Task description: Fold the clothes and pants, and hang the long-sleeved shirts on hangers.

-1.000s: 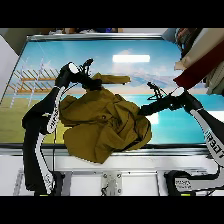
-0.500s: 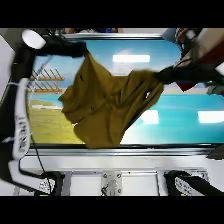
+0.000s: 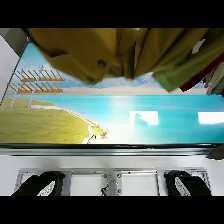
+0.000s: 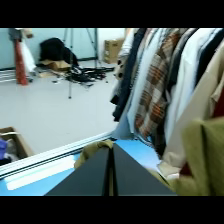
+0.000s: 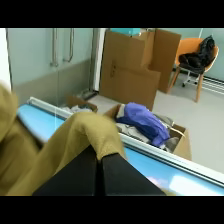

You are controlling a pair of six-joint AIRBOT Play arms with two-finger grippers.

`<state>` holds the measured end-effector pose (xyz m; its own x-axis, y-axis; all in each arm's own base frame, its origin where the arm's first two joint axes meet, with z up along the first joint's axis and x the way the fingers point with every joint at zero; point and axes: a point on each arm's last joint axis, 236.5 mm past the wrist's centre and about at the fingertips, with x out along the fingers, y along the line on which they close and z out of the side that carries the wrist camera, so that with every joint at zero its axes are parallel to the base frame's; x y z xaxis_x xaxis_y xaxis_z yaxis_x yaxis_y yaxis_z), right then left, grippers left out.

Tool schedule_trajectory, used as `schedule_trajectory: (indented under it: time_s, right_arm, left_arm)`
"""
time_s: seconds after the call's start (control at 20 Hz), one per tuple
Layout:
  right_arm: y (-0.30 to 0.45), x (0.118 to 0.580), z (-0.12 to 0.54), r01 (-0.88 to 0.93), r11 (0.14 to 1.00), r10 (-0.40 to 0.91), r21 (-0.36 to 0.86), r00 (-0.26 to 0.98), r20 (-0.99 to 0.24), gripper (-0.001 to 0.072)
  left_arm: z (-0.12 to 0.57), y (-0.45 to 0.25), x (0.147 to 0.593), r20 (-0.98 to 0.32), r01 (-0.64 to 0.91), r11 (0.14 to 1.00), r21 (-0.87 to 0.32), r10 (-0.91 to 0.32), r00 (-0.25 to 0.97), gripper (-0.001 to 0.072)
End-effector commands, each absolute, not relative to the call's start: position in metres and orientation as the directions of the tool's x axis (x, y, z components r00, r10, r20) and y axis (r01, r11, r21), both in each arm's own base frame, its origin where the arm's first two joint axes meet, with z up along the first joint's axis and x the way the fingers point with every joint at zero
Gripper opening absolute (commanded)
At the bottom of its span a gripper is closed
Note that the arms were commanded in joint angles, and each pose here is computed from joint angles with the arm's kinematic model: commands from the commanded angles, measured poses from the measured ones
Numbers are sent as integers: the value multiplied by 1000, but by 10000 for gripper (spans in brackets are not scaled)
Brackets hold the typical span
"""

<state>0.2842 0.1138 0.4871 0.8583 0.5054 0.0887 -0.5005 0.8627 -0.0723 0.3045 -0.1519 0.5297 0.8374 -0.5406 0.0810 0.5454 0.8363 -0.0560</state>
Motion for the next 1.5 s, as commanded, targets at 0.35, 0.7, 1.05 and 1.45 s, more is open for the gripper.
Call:
schedule_trajectory:
  time_s: [0.35,0.7,1.05,1.45]
  right_arm:
    - [115,404,365,-491,831,549,261,800,-244,16]
    - [102,420,296,-503,863,465,39,764,-448,14]
    - [76,305,79,-448,885,319,123,392,-863,196]
    - [64,308,91,-327,939,242,101,423,-873,696]
  left_arm:
    - [324,-127,455,-381,276,928,-250,-356,853,14]
    - [282,-134,453,-469,270,936,-227,-348,812,13]
    - [47,-148,295,-835,221,934,-282,-352,422,44]
    - [52,-158,274,-801,243,918,-314,-394,451,675]
